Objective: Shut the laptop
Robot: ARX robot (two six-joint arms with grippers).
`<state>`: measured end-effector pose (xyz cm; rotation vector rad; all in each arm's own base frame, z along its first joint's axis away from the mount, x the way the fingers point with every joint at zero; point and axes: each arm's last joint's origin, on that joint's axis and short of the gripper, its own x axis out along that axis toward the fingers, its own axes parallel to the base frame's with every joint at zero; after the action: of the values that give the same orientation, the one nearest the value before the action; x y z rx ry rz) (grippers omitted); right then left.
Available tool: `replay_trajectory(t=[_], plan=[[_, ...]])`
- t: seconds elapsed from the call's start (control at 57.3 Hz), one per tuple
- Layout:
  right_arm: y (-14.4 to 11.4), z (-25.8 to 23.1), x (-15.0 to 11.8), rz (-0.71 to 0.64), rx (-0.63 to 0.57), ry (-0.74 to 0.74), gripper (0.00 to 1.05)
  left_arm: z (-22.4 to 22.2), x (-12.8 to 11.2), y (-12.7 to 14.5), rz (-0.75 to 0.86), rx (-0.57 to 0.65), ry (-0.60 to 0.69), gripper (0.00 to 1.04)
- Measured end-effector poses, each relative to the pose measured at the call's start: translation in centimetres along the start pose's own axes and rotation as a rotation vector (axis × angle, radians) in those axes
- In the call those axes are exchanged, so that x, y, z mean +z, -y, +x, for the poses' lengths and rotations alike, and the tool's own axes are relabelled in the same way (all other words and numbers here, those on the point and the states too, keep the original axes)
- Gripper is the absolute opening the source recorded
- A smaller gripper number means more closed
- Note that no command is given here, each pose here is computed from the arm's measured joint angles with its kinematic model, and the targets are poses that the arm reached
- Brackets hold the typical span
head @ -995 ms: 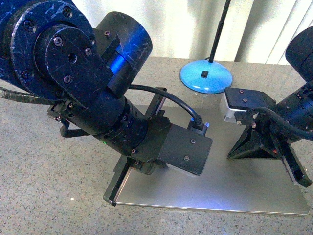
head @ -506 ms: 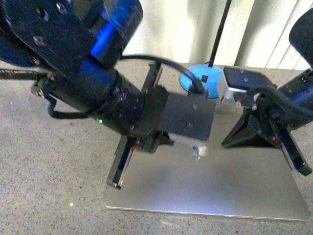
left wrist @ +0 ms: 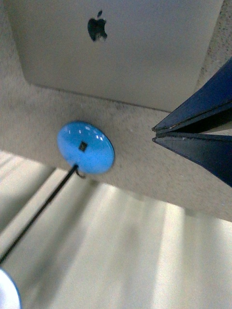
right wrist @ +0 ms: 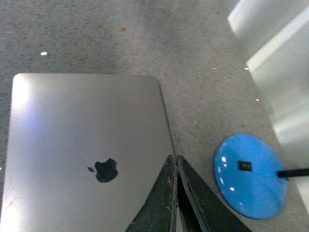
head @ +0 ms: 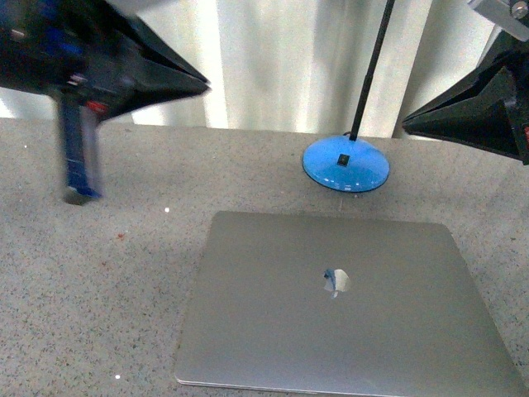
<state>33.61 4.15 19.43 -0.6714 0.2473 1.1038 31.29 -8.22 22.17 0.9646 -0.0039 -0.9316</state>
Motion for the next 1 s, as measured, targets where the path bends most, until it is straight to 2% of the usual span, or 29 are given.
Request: replay_trajectory(t=[0.227,0.279,0.314,0.332,0.349,0.367,0.384,0.402,0.437,0.454,0.489,0.559,0.663,0.995], plan=[[-0.2,-2.8,1.9,0.01,-0.192,0.023,0.03,-7.6,-1.3,0.0,-0.226,0.237,0.034,0.04],[-0.2,-3.6,2.8,0.005,-0.226,0.024,0.03,-8.7,-1.6,0.2,-0.279,0.28,0.018,0.1],[-0.1,-4.1,3.3,-0.003,-0.256,0.021,0.08,-9.3,-1.6,0.5,-0.396,0.482,-0.058,0.03],[-0.1,-4.3,3.5,-0.002,-0.281,0.01,0.11,-9.5,-1.7,0.7,-0.438,0.567,-0.082,0.04],[-0.4,-4.3,3.9,0.016,-0.38,-0.001,0.08,-9.9,-1.9,1.2,-0.524,0.684,-0.101,0.04],[-0.7,-4.5,4.0,0.036,-0.489,-0.02,0.05,-10.0,-2.0,1.5,-0.583,0.749,-0.106,0.04],[-1.1,-4.8,3.9,0.124,-0.675,-0.047,0.03,-10.2,-2.2,1.9,-0.656,0.805,-0.101,0.04],[-1.4,-5.1,3.8,0.163,-0.766,-0.041,0.03,-10.5,-2.3,2.5,-0.72,0.858,-0.098,0.04],[-2.4,-6.0,3.5,0.322,-0.954,0.027,0.03,-10.8,-2.5,3.3,-0.809,0.906,-0.082,0.04],[-2.6,-6.2,3.5,0.335,-0.988,0.033,0.03,-10.9,-2.5,3.7,-0.836,0.915,-0.073,0.04],[-3.4,-6.9,3.3,0.446,-1.077,0.105,0.03,-11.1,-2.5,4.4,-0.879,0.924,-0.058,0.04],[-4.6,-7.8,3.0,0.54,-1.124,0.187,0.03,-11.5,-2.5,5.5,-0.919,0.926,-0.038,0.04],[-7.6,-8.0,1.3,0.638,-1.1,0.214,0.03,-12.1,-2.4,7.5,-0.95,0.923,-0.02,0.04],[-12.2,-9.6,-0.7,0.664,-1.101,0.231,0.03,-13.5,-2.2,10.9,-0.964,0.929,-0.009,0.04]])
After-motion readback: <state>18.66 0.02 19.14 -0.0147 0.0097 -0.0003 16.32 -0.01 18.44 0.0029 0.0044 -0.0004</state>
